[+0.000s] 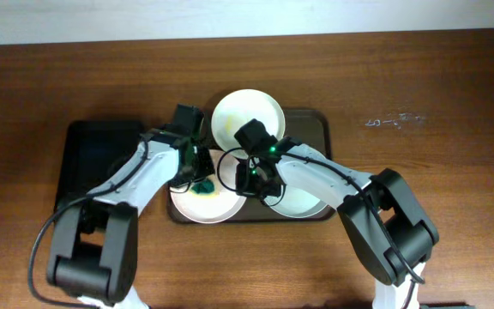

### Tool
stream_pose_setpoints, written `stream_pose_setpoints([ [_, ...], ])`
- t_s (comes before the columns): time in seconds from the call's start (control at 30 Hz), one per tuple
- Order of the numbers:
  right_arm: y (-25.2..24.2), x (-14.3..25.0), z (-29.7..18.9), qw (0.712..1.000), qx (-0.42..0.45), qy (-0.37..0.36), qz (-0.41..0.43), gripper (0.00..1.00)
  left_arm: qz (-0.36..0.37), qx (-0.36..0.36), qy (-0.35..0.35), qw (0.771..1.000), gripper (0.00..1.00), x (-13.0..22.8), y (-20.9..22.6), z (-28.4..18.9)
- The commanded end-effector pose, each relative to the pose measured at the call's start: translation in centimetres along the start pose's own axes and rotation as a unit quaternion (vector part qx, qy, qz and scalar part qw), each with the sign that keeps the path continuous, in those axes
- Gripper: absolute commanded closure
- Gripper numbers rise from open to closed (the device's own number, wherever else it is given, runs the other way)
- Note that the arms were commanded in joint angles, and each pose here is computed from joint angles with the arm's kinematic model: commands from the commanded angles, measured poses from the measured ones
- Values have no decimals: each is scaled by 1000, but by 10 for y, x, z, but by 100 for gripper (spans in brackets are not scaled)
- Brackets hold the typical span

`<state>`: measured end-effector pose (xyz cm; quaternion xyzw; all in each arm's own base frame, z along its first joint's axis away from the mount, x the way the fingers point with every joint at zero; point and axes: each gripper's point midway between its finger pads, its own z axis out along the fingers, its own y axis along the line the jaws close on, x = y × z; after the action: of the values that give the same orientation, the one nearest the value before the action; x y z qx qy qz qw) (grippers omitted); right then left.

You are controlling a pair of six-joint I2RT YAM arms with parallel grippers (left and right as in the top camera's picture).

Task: Clean dirty plates on tray and stack at the side
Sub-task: 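Scrub the pinkish plate with the sponge in the left gripper, then carry the pinkish plate with the right gripper to the table's right side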

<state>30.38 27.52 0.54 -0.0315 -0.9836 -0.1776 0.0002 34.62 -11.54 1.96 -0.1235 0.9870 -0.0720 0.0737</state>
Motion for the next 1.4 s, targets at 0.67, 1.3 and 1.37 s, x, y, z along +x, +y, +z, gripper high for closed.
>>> stream_pose_setpoints([
  [0.67, 34, -16, -58, 986, 63, -95, -121, 96, -165, -120, -185, 961, 100, -37, 128, -160],
  [1.3, 103, -27, -270, 593, 576, -417, -378, 96, -198, -97, -165, 961, 100, -35, 141, -158],
  [1.37, 103, -27, -269, 594, 575, -417, -378, 96, -198, -97, -165, 961, 100, -35, 141, -158],
])
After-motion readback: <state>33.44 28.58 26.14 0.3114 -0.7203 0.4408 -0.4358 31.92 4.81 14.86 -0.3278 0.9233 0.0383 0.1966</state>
